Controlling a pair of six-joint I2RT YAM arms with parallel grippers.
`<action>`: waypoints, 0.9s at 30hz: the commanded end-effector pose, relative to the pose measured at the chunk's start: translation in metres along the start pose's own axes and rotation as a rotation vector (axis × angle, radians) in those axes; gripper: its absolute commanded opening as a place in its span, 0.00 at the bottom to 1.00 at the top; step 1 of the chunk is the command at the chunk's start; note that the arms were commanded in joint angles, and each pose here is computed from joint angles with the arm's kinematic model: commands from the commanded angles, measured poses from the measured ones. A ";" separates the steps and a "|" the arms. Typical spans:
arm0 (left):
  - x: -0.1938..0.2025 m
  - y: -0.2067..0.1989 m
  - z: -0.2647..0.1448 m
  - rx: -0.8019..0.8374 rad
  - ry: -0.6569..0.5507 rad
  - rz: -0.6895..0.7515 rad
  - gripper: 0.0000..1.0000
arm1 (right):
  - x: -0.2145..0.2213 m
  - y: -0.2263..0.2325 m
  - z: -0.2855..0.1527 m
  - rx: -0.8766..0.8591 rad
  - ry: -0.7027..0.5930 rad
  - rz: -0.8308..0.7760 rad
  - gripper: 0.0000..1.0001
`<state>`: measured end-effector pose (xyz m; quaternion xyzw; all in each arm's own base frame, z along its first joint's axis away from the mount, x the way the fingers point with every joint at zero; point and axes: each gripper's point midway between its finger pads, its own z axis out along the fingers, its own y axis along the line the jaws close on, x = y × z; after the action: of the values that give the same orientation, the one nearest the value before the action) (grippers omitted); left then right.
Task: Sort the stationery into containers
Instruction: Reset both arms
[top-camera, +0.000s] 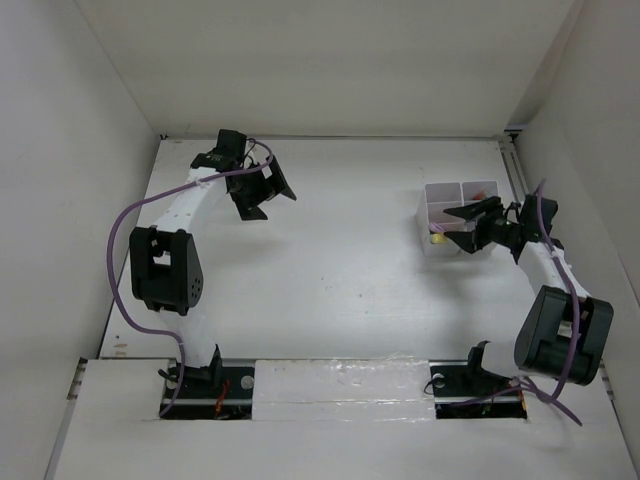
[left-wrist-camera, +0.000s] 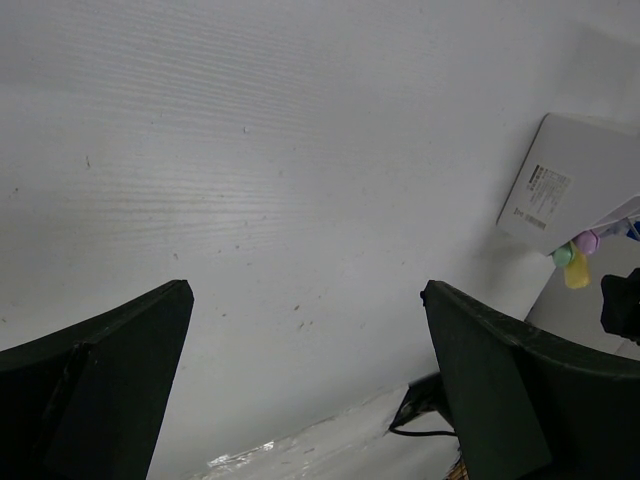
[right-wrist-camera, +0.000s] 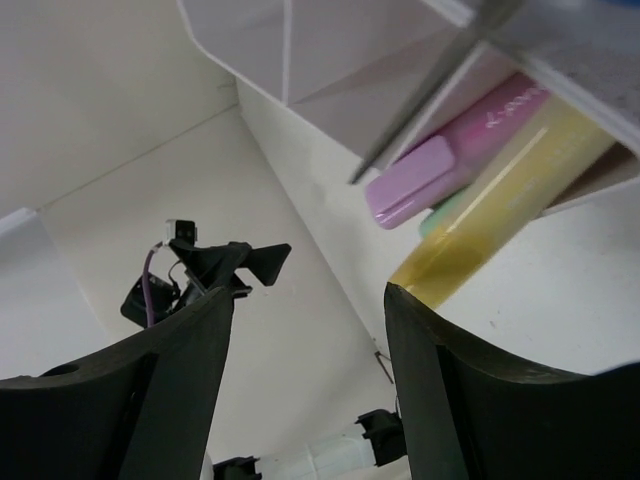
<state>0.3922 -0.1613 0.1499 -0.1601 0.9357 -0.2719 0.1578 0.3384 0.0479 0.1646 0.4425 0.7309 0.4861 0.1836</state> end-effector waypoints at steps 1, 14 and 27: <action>0.001 -0.005 -0.005 0.023 -0.008 0.029 1.00 | 0.006 0.065 -0.014 -0.133 -0.024 -0.171 0.68; -0.048 -0.040 -0.060 -0.007 -0.202 0.076 1.00 | 0.037 0.165 -0.034 -0.154 -0.110 -0.646 1.00; -0.078 -0.047 -0.218 -0.159 -0.690 0.120 1.00 | 0.059 0.192 -0.145 0.305 -0.524 -1.294 1.00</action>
<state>0.4236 -0.0947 0.3419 -0.1916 0.8686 -0.1609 0.4277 0.3292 0.0882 0.4059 0.0532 0.8329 0.1759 0.5220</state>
